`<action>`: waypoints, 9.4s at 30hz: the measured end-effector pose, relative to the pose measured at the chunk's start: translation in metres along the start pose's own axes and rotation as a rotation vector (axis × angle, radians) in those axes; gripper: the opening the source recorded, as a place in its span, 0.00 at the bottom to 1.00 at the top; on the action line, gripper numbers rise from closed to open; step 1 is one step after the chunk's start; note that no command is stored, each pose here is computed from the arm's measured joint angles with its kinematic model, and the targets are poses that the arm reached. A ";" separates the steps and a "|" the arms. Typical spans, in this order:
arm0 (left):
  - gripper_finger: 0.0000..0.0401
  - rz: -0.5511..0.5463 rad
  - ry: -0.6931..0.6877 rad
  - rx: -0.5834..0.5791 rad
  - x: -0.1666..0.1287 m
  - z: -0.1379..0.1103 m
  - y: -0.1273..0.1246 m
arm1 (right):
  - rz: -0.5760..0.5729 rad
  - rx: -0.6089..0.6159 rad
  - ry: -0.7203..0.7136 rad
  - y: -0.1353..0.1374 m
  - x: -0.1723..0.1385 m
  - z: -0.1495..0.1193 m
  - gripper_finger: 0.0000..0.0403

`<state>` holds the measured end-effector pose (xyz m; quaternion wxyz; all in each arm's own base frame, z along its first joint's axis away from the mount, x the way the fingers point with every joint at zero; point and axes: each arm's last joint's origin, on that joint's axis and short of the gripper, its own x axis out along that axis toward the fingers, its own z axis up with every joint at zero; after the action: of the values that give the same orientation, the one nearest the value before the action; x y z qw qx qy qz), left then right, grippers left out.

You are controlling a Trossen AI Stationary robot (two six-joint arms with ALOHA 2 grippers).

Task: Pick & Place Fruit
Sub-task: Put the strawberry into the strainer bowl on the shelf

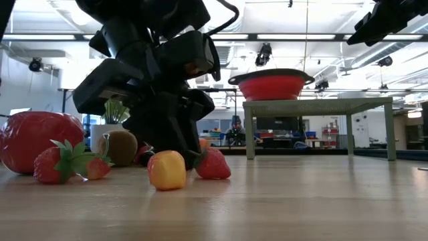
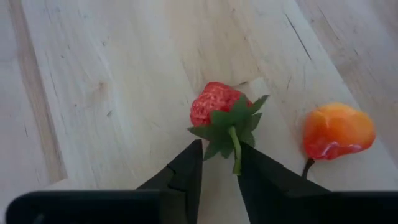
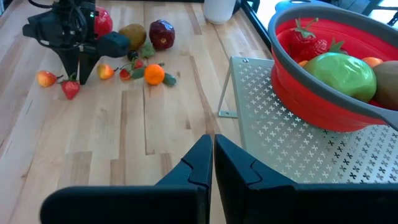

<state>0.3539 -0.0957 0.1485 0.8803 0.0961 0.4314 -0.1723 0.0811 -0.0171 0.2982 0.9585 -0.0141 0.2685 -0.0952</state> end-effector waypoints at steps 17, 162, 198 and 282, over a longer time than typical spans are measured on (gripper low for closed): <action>0.03 0.002 -0.009 -0.002 -0.001 0.001 0.000 | 0.000 0.000 0.000 0.000 0.000 0.000 0.03; 0.33 0.282 0.332 -0.101 -0.160 0.083 0.117 | 0.000 0.000 0.000 0.000 0.000 0.000 0.03; 0.33 0.101 0.529 -0.269 -0.072 -0.014 0.103 | 0.000 0.000 0.000 0.000 0.000 0.000 0.03; 0.01 0.152 0.166 -0.110 -0.116 0.064 0.128 | 0.000 0.000 0.000 0.000 0.000 0.000 0.03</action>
<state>0.3846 0.0277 0.2821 0.8559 0.0942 0.5032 -0.0726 0.0811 -0.0171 0.2981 0.9584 -0.0139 0.2686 -0.0952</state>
